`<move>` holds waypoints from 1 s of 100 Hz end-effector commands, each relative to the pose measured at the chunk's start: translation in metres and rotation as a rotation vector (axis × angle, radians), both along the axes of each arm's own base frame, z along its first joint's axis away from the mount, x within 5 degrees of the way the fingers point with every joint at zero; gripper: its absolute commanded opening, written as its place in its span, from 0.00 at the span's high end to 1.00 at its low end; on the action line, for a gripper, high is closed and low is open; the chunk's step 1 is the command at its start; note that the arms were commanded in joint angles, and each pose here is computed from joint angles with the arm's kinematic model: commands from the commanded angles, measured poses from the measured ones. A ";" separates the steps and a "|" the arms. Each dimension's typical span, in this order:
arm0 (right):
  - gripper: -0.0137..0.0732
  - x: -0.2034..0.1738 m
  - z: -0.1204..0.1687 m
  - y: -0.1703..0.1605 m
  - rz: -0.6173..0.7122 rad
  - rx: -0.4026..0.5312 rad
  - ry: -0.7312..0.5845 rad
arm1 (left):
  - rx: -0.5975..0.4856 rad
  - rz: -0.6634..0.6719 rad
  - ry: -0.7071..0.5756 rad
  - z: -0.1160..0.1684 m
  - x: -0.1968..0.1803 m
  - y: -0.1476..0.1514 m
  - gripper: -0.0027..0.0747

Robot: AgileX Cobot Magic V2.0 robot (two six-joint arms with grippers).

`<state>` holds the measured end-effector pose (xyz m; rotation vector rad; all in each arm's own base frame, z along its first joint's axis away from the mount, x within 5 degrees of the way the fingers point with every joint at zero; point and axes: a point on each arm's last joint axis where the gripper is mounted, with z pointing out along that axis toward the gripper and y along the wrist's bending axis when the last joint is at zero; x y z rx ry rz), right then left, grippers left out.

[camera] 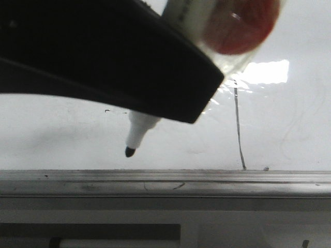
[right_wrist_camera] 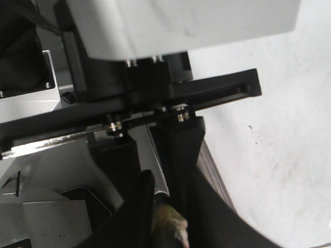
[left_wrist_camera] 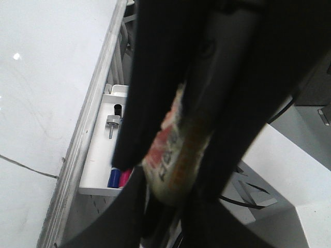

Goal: Write number 9 on whiteboard

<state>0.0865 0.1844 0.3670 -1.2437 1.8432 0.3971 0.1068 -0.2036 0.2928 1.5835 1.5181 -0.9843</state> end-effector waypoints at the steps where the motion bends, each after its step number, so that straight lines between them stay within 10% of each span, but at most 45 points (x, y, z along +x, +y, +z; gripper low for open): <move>1: 0.87 -0.001 0.019 0.004 0.039 0.113 -0.069 | -0.085 0.084 0.073 0.016 0.003 -0.002 0.99; 32: 0.23 -0.003 0.030 -0.006 0.037 0.161 -0.103 | -0.014 0.126 0.116 -0.012 0.002 0.006 0.99; 47: 0.38 -0.009 0.048 -0.032 0.011 0.251 -0.162 | -0.016 0.179 0.149 -0.018 0.004 0.008 0.99; 65: 0.92 -0.017 0.070 -0.077 -0.064 0.365 -0.248 | -0.064 0.497 0.222 -0.021 0.023 0.010 0.99; 82: 0.91 -0.020 0.071 -0.111 -0.192 0.368 -0.234 | -0.122 0.924 0.257 -0.019 0.040 0.018 0.99; 100: 0.91 -0.019 0.066 -0.131 -0.296 0.341 -0.193 | -0.120 0.972 0.259 -0.017 0.038 0.010 0.99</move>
